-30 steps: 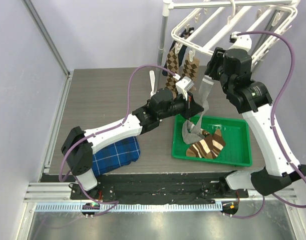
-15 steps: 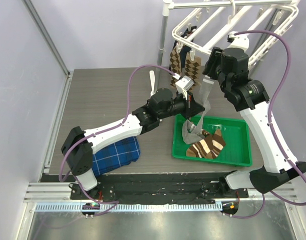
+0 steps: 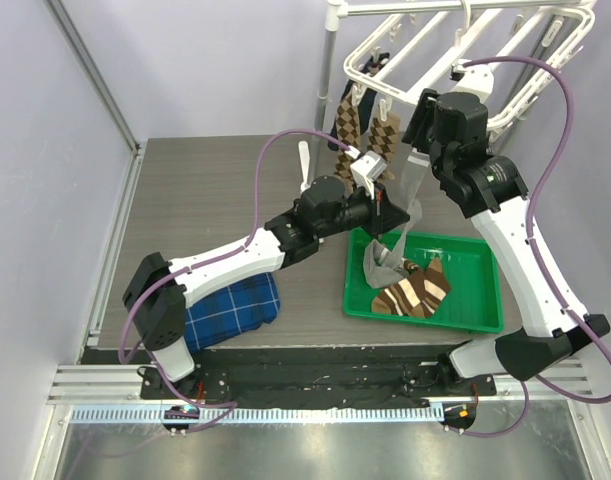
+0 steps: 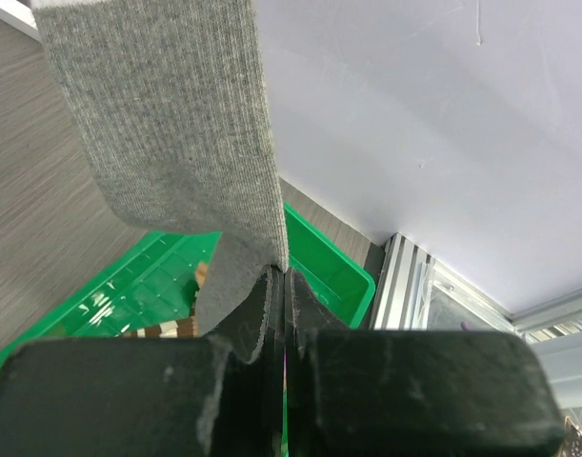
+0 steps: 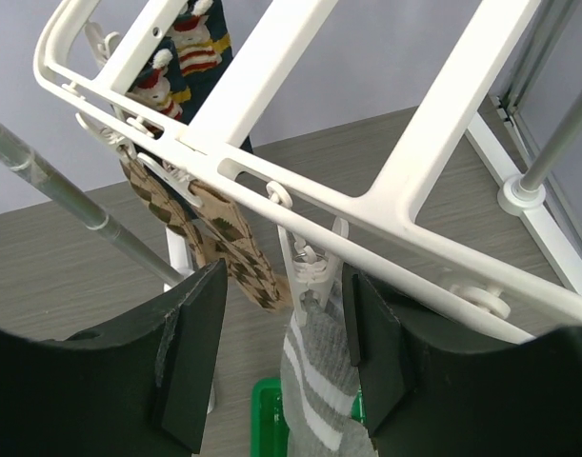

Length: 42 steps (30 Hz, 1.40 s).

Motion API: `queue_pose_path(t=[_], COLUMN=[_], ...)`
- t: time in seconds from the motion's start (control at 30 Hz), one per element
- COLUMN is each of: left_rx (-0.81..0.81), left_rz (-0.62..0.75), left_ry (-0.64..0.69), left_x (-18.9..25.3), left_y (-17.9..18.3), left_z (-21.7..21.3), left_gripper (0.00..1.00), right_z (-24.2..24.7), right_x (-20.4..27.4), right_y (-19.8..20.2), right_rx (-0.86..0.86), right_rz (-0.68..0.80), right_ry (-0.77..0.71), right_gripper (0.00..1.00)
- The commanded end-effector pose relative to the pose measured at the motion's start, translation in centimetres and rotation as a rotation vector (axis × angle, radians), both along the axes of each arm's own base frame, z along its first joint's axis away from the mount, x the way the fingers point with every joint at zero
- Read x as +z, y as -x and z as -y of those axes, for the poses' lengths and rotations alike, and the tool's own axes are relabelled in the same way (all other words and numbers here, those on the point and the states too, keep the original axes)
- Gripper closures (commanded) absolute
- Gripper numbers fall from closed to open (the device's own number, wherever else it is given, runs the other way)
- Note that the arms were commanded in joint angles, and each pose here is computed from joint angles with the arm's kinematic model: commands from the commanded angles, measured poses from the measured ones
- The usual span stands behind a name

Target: Remove the socks clipped to the hanger

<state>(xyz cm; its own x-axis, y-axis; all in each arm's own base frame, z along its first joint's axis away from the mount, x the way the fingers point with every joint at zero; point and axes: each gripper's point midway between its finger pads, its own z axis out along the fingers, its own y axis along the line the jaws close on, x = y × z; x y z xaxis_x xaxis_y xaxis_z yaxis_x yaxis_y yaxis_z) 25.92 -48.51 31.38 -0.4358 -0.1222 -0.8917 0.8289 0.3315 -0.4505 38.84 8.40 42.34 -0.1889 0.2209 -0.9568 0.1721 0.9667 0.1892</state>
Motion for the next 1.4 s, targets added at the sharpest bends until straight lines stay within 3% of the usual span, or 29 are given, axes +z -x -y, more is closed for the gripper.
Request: queue_pose_path(t=[0.0, 0.53, 0.63, 0.87, 0.97, 1.37], left_rx=[-0.024, -0.024, -0.026, -0.018, -0.015, -0.005], left_rz=[0.031, 0.026, 0.022, 0.014, 0.015, -0.021], left_ry=[0.074, 0.082, 0.079, 0.068, 0.071, 0.010], left_x=[2.7, 2.7, 2.5, 1.7, 1.9, -0.8], left_y=[0.1, 0.0, -0.1, -0.3, -0.3, 0.0], left_z=[0.7, 1.0, 1.1, 1.2, 1.1, 0.7], left_gripper=[1.00, 1.00, 1.00, 1.00, 1.00, 1.00], right_z=[1.1, 1.3, 1.4, 1.4, 1.2, 1.3], right_x=[1.7, 1.1, 1.1, 1.9, 2.5, 3.1], right_y=[-0.7, -2.3, -2.6, -2.5, -2.2, -1.3], right_rx=[-0.075, -0.106, -0.114, -0.113, -0.089, -0.065], right_rz=[0.069, 0.080, 0.083, 0.130, 0.153, 0.168], right_ry=[0.006, 0.048, 0.054, 0.043, 0.032, 0.023], right_gripper=[0.41, 0.41, 0.50, 0.88, 0.97, 0.99])
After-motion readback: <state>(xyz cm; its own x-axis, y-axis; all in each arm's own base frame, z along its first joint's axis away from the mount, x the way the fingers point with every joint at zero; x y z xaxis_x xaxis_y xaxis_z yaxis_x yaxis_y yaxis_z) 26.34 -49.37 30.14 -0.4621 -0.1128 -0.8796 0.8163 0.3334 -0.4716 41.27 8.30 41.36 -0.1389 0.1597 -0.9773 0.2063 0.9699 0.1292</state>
